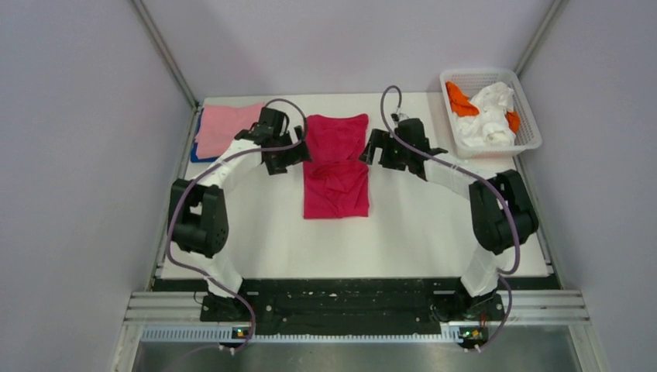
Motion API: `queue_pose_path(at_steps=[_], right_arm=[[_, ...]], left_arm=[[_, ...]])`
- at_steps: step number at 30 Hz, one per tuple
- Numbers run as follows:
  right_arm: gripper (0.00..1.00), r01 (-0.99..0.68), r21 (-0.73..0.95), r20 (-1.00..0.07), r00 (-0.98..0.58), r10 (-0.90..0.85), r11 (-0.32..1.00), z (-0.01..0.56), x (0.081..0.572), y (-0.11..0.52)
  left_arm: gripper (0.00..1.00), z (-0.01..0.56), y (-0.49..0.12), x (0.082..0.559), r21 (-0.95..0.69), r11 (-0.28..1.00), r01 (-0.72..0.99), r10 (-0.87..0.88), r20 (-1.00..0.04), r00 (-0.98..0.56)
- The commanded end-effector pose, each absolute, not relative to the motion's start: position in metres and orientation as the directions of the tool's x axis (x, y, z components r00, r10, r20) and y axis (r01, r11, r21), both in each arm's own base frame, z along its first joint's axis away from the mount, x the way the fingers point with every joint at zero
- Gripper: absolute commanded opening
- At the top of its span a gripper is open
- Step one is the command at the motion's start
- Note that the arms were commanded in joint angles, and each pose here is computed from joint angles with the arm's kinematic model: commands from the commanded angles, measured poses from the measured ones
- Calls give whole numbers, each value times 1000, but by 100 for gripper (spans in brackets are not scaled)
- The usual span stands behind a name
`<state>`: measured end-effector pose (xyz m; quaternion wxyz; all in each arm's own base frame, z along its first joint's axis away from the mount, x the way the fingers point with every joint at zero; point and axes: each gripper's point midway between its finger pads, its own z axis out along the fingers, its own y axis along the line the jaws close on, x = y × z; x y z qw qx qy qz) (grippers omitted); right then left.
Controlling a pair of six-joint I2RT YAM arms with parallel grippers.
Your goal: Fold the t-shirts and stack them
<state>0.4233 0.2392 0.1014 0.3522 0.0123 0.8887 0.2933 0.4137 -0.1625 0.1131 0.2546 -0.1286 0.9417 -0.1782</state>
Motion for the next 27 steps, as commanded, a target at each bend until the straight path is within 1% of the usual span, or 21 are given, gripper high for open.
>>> queue_pose_path(at_steps=[1, 4, 7, 9, 10, 12, 13, 15, 17, 20, 21, 24, 27], right_arm=[[96, -380, 390, -729, -684, 29, 839, 127, 378, 251], [99, -511, 193, -787, -591, -179, 837, 124, 356, 267], [99, -669, 12, -832, -420, -364, 743, 122, 349, 289], [97, -738, -47, -844, -332, -422, 674, 119, 352, 302], [95, -764, -59, -841, -309, -445, 643, 116, 354, 309], [86, -808, -50, -818, -303, -488, 587, 105, 354, 319], [80, -828, -39, -807, -304, -506, 559, 100, 352, 324], [63, -848, -36, -805, -289, -518, 529, 95, 353, 331], [53, -857, -42, -797, -281, -534, 514, 89, 357, 335], [50, -867, -44, -775, -284, -565, 496, 78, 360, 337], [46, -861, -52, -770, -288, -569, 505, 76, 363, 337], [30, -831, -88, -761, -300, -575, 549, 73, 376, 333], [19, -819, -114, -766, -288, -575, 562, 78, 385, 334]], left_arm=[[99, 127, -157, 375, -433, 890, -144, -349, -443, -826], [99, 119, -150, 351, -432, 884, -180, -372, -415, -830], [99, 106, -145, 325, -442, 871, -214, -398, -381, -834], [99, 94, -142, 309, -436, 870, -230, -401, -355, -844], [99, 89, -139, 300, -428, 871, -239, -401, -342, -850], [99, 78, -133, 284, -407, 877, -256, -399, -322, -858], [99, 72, -130, 276, -393, 879, -268, -402, -312, -861], [99, 63, -123, 263, -372, 883, -287, -407, -299, -863], [99, 56, -120, 252, -361, 884, -297, -408, -285, -867], [99, 54, -119, 248, -363, 883, -297, -408, -283, -868], [99, 53, -119, 248, -363, 883, -297, -408, -284, -868], [99, 54, -121, 250, -370, 882, -292, -408, -286, -867], [99, 55, -123, 254, -378, 881, -285, -403, -285, -870]])
